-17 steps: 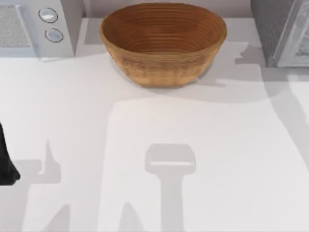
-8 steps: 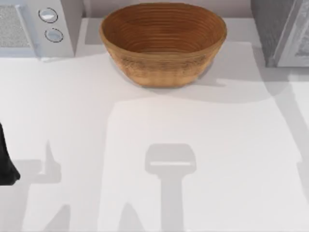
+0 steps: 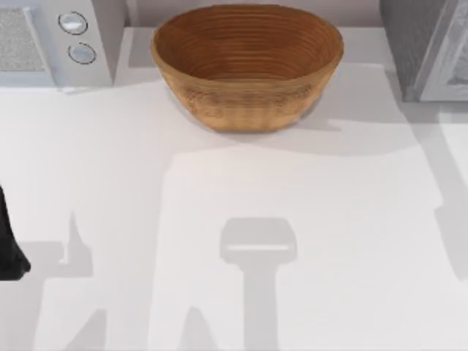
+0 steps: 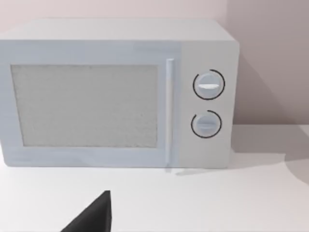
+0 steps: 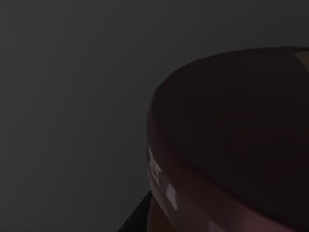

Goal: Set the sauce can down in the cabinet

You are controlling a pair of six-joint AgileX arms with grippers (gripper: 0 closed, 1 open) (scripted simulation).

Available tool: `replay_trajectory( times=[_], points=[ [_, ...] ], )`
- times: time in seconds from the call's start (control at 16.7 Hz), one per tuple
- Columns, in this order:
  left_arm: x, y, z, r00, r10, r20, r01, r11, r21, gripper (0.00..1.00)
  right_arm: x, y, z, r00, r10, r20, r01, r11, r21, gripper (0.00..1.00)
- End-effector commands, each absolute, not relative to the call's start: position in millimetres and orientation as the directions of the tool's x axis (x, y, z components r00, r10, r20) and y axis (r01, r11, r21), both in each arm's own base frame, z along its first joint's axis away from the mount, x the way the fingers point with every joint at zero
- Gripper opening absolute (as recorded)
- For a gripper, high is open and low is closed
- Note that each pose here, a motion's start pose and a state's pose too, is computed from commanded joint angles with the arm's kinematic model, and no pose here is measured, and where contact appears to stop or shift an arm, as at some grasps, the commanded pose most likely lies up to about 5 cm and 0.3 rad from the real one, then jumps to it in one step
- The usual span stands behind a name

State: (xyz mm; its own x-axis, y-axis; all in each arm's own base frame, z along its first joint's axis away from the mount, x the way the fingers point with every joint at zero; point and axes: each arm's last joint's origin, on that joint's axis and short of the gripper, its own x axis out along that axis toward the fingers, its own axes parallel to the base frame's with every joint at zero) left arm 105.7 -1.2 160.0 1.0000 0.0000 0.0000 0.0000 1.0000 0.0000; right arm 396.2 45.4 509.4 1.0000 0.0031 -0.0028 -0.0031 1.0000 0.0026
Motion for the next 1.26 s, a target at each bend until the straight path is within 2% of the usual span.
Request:
replay_trajectory(
  times=[0.12, 0.9, 1.26],
  points=[
    [105.7, -1.2, 160.0, 1.000, 0.000, 0.000, 0.000, 1.000, 0.000, 1.00, 396.2, 45.4, 509.4, 1.000, 0.003, -0.003, -0.003, 1.000, 0.003, 0.00],
    [105.7, -1.2, 160.0, 1.000, 0.000, 0.000, 0.000, 1.000, 0.000, 1.00, 396.2, 45.4, 509.4, 1.000, 0.003, -0.003, -0.003, 1.000, 0.003, 0.98],
    [105.7, -1.2, 160.0, 1.000, 0.000, 0.000, 0.000, 1.000, 0.000, 1.00, 396.2, 45.4, 509.4, 1.000, 0.003, -0.003, -0.003, 1.000, 0.003, 1.00]
  ],
)
